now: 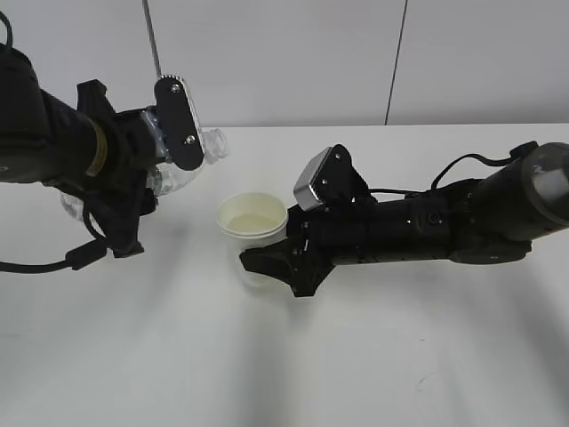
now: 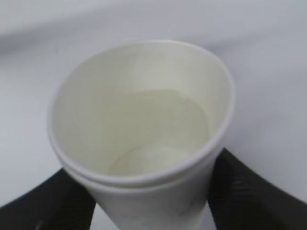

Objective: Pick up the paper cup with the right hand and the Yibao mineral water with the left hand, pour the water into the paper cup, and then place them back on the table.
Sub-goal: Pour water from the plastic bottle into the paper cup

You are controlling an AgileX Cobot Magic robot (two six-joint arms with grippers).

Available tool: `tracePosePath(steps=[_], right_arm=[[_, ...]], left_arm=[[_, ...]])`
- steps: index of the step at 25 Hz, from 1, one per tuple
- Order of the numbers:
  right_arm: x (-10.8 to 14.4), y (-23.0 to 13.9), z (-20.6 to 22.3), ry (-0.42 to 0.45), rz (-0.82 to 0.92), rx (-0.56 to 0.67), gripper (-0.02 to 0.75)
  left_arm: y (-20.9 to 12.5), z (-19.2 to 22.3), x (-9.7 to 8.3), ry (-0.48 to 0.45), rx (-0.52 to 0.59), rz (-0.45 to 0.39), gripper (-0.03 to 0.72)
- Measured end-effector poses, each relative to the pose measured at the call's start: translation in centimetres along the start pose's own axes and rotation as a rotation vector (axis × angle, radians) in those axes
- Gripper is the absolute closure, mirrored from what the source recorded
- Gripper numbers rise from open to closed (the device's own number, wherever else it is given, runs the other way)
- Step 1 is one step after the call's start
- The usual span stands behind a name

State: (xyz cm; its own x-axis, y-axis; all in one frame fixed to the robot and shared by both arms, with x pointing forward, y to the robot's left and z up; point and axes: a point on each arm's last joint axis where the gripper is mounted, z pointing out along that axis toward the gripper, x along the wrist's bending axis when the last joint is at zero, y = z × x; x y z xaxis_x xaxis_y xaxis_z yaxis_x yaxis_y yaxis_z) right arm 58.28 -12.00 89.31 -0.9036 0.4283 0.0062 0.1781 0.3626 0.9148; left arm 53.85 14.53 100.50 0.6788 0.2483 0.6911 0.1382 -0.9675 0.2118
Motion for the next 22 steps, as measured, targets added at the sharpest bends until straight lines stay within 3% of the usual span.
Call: tracePosePath(steps=[11,22], right_arm=[[-0.2,0.1,0.0,-0.02,0.023,-0.014,0.232],[-0.4,0.1,-0.1,-0.029,0.029,-0.016,0.232]], left_arm=[[0.7,0.0,-0.4,-0.052,-0.07,-0.278,0.344],[-0.5,0.6,0.9,-0.057,-0.105,-0.518,0.366]])
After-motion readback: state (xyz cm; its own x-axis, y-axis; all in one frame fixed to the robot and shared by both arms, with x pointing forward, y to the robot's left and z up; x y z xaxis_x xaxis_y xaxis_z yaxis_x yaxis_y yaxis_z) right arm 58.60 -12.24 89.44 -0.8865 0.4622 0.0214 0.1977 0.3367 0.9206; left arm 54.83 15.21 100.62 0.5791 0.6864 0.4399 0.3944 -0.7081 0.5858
